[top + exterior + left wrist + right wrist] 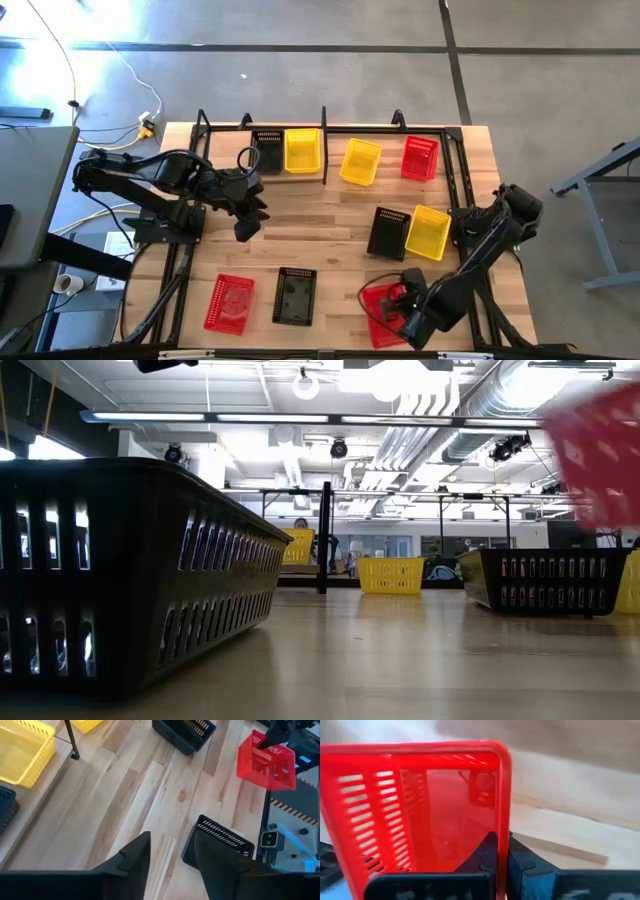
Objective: Stack baskets on shelf by color
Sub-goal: Put the bottom right red bin on the shelf
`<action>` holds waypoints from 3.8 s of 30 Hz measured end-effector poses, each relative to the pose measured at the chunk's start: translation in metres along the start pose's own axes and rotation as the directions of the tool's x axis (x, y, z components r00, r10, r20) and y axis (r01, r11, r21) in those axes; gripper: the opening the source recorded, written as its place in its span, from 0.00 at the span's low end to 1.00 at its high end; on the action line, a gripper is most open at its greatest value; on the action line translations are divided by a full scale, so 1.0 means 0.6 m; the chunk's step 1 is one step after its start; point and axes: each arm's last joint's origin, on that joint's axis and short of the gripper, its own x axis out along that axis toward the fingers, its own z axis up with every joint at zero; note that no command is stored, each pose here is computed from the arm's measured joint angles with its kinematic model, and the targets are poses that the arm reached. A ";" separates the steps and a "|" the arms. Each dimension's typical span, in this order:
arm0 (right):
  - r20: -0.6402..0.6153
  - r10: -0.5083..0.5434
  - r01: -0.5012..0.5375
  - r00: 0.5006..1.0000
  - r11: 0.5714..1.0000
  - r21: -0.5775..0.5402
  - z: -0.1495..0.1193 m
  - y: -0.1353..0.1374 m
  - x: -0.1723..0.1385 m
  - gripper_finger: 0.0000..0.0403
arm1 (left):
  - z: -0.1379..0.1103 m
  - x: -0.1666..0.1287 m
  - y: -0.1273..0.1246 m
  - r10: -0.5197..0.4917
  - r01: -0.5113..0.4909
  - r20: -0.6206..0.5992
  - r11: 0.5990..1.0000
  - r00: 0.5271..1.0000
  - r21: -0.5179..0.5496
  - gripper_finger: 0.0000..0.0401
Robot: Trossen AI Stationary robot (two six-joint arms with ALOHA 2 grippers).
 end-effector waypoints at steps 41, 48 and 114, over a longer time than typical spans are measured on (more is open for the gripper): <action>0.470 0.197 -0.129 0.860 0.976 -0.173 0.372 0.184 -0.070 0.00 | -0.029 0.089 -0.084 0.164 -0.158 0.020 0.897 0.986 0.413 0.37; 0.494 0.219 -0.156 0.842 0.974 -0.166 0.405 0.190 -0.071 0.00 | -0.032 0.116 -0.115 0.183 -0.217 0.118 0.819 0.976 0.532 0.37; 0.419 0.507 -0.410 0.753 0.860 -0.304 0.423 0.231 -0.099 0.00 | -0.031 0.186 -0.096 0.447 -0.402 0.126 0.601 0.886 0.690 0.16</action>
